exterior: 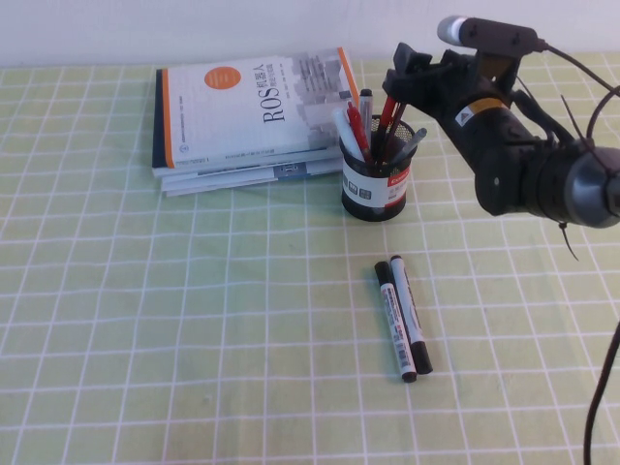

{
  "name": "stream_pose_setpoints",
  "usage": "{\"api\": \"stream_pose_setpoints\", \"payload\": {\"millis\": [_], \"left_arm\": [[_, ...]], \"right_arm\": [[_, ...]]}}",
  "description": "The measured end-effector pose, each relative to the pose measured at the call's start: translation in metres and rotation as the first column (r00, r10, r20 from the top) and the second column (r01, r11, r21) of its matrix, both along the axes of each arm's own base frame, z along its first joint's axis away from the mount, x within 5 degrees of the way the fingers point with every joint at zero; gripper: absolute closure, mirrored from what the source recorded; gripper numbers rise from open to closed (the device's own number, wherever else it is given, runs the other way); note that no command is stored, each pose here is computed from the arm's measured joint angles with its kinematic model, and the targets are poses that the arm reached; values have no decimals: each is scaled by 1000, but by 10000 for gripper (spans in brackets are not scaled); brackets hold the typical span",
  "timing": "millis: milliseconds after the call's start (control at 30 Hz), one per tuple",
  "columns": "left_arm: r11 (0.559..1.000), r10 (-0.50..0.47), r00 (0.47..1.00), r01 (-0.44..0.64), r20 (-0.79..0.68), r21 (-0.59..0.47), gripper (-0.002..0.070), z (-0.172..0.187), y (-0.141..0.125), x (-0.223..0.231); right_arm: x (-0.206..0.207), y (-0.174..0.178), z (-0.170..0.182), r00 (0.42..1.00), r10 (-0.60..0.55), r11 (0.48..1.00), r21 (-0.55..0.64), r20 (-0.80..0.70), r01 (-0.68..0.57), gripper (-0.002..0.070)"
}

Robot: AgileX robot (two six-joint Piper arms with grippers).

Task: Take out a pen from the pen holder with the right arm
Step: 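Take a marker out of the pen holder and lay it on the table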

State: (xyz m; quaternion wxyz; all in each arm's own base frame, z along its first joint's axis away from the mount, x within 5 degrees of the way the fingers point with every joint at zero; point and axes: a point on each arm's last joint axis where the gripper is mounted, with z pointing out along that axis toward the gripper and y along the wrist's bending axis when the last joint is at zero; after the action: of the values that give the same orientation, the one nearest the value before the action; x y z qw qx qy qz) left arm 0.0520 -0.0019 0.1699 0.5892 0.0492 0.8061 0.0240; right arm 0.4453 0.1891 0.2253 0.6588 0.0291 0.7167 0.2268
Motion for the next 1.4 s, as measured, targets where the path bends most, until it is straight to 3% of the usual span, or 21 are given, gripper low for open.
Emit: {"api": "stream_pose_setpoints", "payload": {"millis": [467,700,967,1233,1400], "left_arm": [[1000,0,1000,0,0,0,680,0,0,0],[1000,0,1000,0,0,0,680,0,0,0],[1000,0,1000,0,0,0,680,0,0,0],[1000,0,1000,0,0,0,680,0,0,0],[1000,0,1000,0,0,0,680,0,0,0]], "right_arm": [[20,11,-12,997,20,1000,-5,-74,-21,239],[21,11,-13,996,18,999,40,-89,-15,356],[21,11,-13,996,18,999,43,-90,-14,440],[21,11,-12,996,15,999,47,-83,-11,643],[21,11,-12,996,15,999,47,-83,-11,674]]}}
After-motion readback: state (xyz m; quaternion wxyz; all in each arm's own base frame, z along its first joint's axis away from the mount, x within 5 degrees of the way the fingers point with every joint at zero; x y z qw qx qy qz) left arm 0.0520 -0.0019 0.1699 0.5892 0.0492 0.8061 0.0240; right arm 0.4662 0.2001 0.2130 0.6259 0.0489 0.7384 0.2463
